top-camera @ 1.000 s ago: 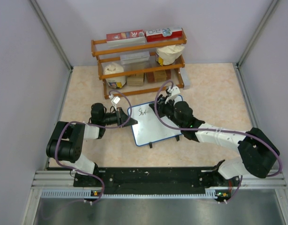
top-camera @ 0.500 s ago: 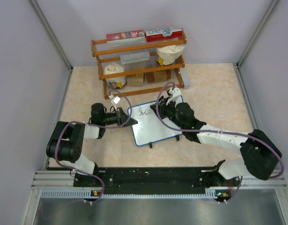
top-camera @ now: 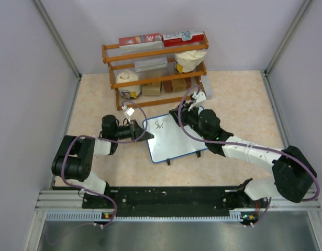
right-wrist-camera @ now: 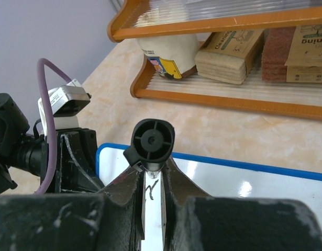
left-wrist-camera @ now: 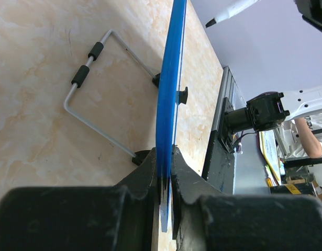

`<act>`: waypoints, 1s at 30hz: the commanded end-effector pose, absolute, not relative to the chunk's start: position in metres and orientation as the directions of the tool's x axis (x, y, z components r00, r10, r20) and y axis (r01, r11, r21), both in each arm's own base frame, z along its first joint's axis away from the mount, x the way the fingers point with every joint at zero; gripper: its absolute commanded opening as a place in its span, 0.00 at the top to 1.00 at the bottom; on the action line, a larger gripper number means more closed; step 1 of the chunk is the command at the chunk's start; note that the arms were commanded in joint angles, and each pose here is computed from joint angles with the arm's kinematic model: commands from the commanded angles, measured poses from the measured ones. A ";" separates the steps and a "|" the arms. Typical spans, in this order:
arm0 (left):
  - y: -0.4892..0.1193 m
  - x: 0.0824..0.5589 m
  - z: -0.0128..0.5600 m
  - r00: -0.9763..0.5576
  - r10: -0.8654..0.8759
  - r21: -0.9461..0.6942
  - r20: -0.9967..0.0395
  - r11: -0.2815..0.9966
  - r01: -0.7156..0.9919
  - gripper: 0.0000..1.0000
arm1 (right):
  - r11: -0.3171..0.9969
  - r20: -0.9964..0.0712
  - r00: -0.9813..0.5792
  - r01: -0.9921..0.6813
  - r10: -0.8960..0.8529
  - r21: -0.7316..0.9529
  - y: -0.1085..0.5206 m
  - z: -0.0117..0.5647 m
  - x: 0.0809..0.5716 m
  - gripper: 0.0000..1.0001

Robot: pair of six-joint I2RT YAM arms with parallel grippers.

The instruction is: Write a sentence on the whiteboard

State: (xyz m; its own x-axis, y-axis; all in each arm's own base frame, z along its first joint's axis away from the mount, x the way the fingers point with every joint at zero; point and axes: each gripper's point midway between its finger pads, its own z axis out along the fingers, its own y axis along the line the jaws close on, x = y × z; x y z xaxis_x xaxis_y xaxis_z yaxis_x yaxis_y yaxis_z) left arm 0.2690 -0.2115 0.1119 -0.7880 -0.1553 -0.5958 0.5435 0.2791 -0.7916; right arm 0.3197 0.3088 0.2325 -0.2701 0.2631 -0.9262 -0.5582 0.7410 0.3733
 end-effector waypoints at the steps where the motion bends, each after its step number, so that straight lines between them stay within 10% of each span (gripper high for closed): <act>1: -0.210 0.281 0.108 -0.760 -0.168 -0.764 -0.628 0.314 0.563 1.00 | 0.727 -0.925 -0.209 -0.571 0.319 0.380 0.313 0.270 0.332 1.00; 30: -0.211 0.282 0.109 -0.759 -0.168 -0.764 -0.629 0.312 0.565 1.00 | 0.775 -0.924 -0.295 -0.514 0.242 0.367 0.311 0.214 0.337 1.00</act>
